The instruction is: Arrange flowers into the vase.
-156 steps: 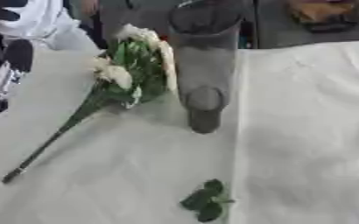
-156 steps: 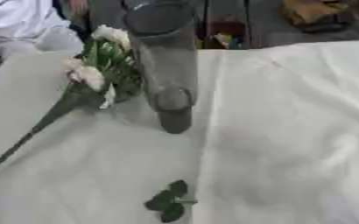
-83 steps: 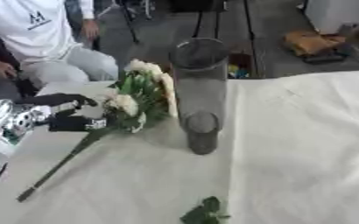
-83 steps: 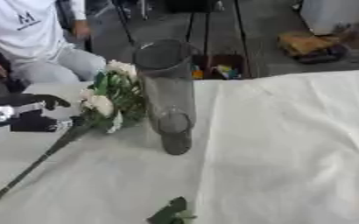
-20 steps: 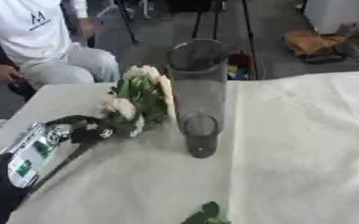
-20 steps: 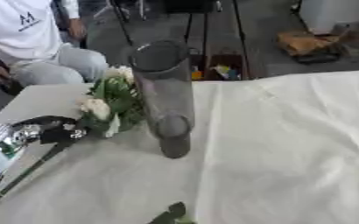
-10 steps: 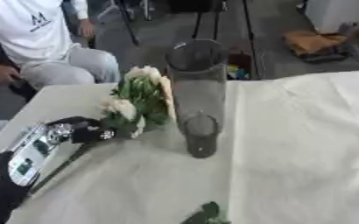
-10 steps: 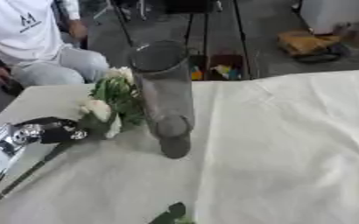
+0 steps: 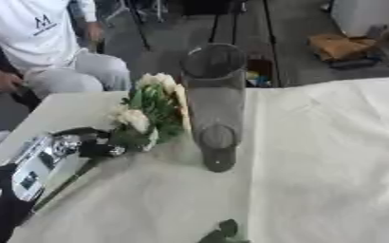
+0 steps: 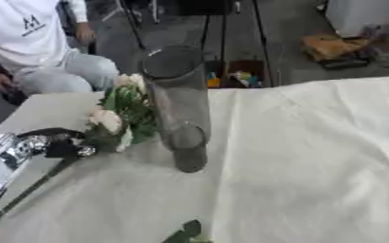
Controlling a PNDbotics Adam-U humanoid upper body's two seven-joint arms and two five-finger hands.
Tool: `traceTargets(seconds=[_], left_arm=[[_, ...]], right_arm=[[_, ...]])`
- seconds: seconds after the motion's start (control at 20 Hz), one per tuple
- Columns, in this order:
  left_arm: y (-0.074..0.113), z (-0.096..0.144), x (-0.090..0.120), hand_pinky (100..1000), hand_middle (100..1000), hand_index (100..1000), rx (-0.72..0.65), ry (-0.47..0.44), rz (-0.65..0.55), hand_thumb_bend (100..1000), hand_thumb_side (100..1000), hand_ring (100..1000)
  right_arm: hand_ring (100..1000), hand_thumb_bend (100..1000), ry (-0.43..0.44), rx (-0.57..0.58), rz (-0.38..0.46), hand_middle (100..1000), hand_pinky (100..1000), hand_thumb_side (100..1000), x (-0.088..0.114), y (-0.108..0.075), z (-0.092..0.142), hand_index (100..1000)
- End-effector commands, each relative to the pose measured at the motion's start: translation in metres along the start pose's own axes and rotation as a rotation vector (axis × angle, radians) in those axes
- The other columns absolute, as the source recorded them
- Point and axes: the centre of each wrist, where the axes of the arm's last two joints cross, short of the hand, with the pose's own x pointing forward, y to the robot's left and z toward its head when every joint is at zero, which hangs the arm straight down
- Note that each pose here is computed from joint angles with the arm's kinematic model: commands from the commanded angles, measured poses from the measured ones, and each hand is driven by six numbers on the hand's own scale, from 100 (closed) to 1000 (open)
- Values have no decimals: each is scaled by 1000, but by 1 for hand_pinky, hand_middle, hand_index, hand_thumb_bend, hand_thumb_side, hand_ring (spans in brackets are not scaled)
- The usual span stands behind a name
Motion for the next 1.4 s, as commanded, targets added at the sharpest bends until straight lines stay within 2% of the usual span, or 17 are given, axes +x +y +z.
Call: traceTargets(seconds=[0.05,0.1,0.15,0.25,0.45,0.65,0.8,0.95,1.15,1.2,1.3,1.35,1.4], left_arm=[[11,5,-2,725,967,1000,25,13,-14,237,855,876],[10,4,-3,689,955,1000,26,19,-14,235,851,842],[10,4,-3,609,935,1000,27,23,-14,234,851,785],[9,3,-4,533,894,1000,24,31,-14,231,842,724],[7,1,-5,425,850,1000,17,42,-23,241,845,614],[5,-2,-7,444,809,1000,6,51,-28,255,844,604],[4,-3,-8,480,788,1000,2,53,-30,259,839,648],[2,-5,-9,576,798,992,-5,53,-31,256,846,742],[0,-6,-8,621,796,979,-7,49,-35,246,849,735],[0,-6,-7,674,795,976,-6,46,-36,244,856,730],[0,-6,-6,704,799,974,-9,41,-39,243,859,750],[0,-6,-6,708,798,974,-9,40,-39,243,861,755],[0,-6,-6,647,787,969,-11,39,-36,231,863,729]], right_arm=[[736,100,-20,24,8,660,622,1000,4,0,-9,726],[737,100,-19,24,9,660,622,1000,4,0,-9,726],[737,100,-19,23,9,660,622,1000,4,0,-8,726],[736,100,-19,23,10,659,623,1000,4,0,-8,725],[736,100,-23,21,10,657,624,1000,4,0,-9,720],[735,100,-27,15,11,655,624,1000,5,0,-8,720],[734,100,-28,8,12,653,624,1000,5,-1,-8,720],[733,100,-30,1,15,652,624,1000,5,-1,-8,720],[732,100,-32,-5,19,651,622,1000,6,-2,-8,720],[731,100,-30,-5,19,650,619,1000,6,-1,-8,720],[731,100,-27,-5,19,650,618,1000,5,-1,-8,720],[731,100,-26,-4,20,650,618,1000,5,-1,-8,720],[731,100,-25,-4,20,650,617,1000,5,-1,-7,720]])
